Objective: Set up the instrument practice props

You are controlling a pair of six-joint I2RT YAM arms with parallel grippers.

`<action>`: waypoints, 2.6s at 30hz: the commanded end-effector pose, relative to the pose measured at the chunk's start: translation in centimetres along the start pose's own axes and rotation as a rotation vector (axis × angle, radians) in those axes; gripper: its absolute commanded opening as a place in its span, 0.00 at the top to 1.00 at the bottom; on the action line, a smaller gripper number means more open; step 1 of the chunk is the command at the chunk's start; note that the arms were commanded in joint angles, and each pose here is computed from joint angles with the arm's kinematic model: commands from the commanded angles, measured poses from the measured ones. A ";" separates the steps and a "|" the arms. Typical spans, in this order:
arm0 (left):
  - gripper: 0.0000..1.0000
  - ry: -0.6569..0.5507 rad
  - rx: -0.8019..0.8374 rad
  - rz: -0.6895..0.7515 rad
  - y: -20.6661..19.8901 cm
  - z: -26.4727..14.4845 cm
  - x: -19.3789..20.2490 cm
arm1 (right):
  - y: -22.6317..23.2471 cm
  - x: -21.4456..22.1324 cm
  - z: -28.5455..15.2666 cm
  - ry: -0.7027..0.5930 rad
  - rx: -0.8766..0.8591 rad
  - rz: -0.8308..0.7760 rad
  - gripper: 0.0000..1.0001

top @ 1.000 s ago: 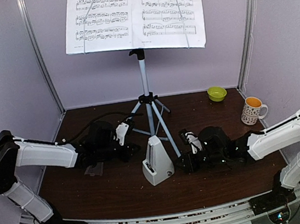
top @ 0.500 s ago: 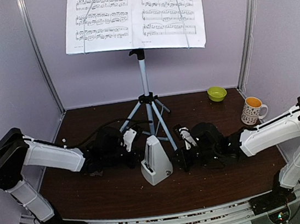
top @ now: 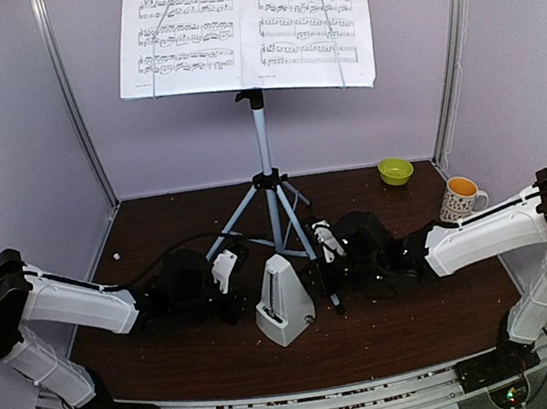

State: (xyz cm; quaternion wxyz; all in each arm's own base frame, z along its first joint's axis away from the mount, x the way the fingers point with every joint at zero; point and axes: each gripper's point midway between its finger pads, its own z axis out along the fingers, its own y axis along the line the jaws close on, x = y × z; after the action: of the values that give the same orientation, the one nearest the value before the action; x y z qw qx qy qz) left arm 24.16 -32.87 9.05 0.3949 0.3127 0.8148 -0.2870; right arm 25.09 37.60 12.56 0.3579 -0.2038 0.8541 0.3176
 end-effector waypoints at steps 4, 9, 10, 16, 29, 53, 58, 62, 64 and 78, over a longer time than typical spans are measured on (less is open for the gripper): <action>0.79 -0.027 -0.095 -0.006 1.4 0.2 -1.7 | -1.9 2.3 -3.4 0.016 0.053 -0.005 0.75; 0.79 0.002 -0.093 0.014 1.5 1.3 -1.6 | -0.9 4.0 -4.0 0.030 0.014 0.008 0.75; 0.79 0.006 -0.086 0.018 1.3 1.4 -1.6 | -0.4 4.2 -3.8 0.035 0.003 0.007 0.75; 0.79 0.000 -0.061 0.028 0.9 1.6 -1.7 | 0.8 4.3 -2.2 0.038 -0.031 0.023 0.76; 0.80 -0.008 -0.005 0.010 0.2 0.6 -0.1 | 1.0 1.5 0.2 0.003 -0.003 0.005 0.76; 0.79 -0.107 0.025 0.015 -1.2 -1.9 -1.7 | 0.4 -0.4 -3.0 -0.040 -0.006 -0.070 0.53; 0.75 -0.146 0.040 0.005 -0.8 -3.0 -3.2 | 2.0 -0.9 -4.7 -0.098 -0.114 -0.115 0.26; 0.74 -0.156 0.073 0.035 -1.5 -3.1 -4.3 | 3.5 -1.6 -4.8 -0.124 -0.187 -0.132 0.15; 0.74 -0.170 0.083 0.044 -1.8 -3.1 -5.1 | 4.0 -2.2 -4.5 -0.139 -0.201 -0.136 0.13; 0.74 -0.191 0.073 0.062 -2.0 -2.6 -7.1 | 5.3 -4.4 -2.0 -0.157 -0.199 -0.109 0.21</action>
State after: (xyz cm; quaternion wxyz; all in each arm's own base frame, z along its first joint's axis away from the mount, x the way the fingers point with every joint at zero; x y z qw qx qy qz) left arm 24.36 -33.43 15.37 0.4539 0.3176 0.7656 -0.3271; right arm 23.27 39.69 17.81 0.4041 -0.2707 0.7819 0.3899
